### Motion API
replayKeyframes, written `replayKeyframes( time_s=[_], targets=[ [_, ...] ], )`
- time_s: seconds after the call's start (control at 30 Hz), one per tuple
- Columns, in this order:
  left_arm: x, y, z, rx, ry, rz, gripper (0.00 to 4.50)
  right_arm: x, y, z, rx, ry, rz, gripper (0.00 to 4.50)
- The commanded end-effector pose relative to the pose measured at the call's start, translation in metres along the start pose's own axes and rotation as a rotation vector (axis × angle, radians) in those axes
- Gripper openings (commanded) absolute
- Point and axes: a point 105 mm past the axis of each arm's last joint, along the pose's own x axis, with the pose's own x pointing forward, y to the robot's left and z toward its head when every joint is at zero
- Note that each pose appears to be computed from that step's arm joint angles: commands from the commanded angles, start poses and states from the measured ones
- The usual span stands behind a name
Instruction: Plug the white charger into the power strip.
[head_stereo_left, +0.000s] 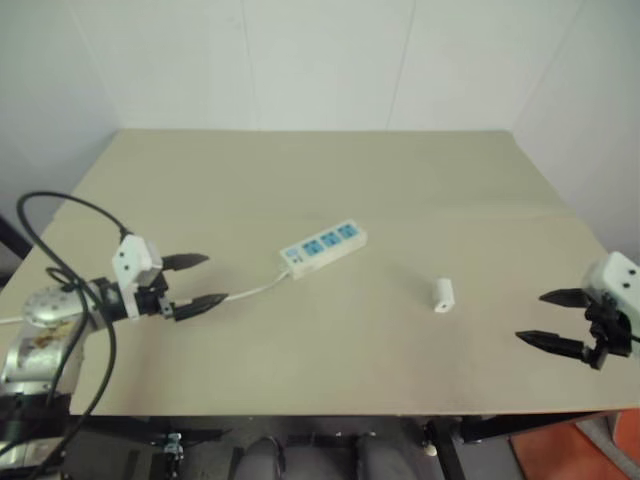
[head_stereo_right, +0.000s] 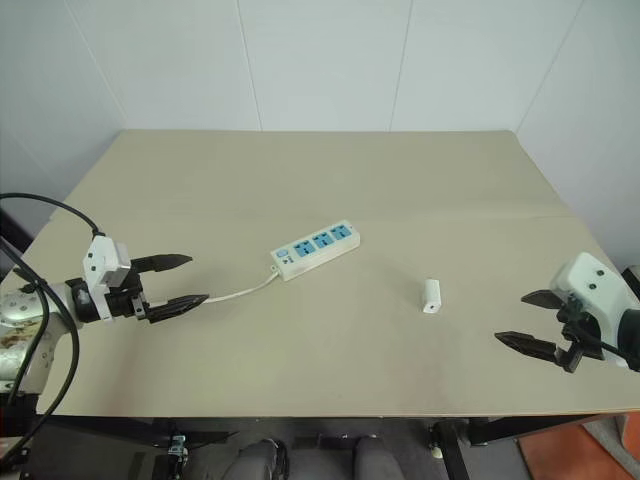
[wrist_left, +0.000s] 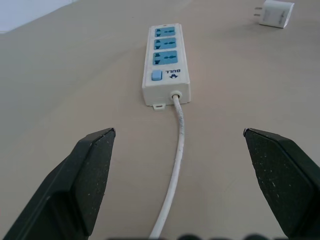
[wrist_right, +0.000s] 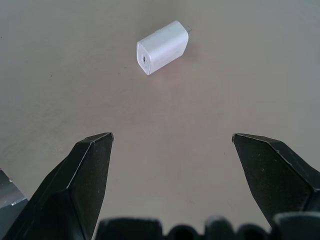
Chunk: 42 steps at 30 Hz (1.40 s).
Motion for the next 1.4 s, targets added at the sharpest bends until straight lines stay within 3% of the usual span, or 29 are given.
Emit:
replayKeyframes(
  time_s=[0.03,0.2,0.47,0.63,0.8,1.4],
  targets=[
    [0.002,0.003,0.004,0.017,-0.007,0.011,4.46,-0.007,-0.005,0.01,-0.028,-0.039,-0.057,4.5],
    [0.005,0.002,0.005,0.026,-0.022,0.0,4.46,-0.006,-0.001,0.013,-0.049,-0.059,-0.051,4.5],
    [0.059,0.006,-0.014,-0.028,-0.152,-0.079,4.46,0.002,0.003,0.021,-0.072,-0.11,-0.083,4.5],
    [0.098,0.01,-0.031,-0.026,-0.139,-0.069,4.46,0.006,0.006,0.024,-0.069,-0.125,-0.095,4.5],
    [0.128,0.007,-0.032,-0.059,-0.153,-0.071,4.46,0.007,0.014,0.024,-0.062,-0.129,-0.106,4.5],
    [0.185,-0.011,-0.029,-0.093,-0.073,-0.025,4.46,0.003,0.037,0.022,-0.03,-0.131,-0.147,4.5]
  ],
)
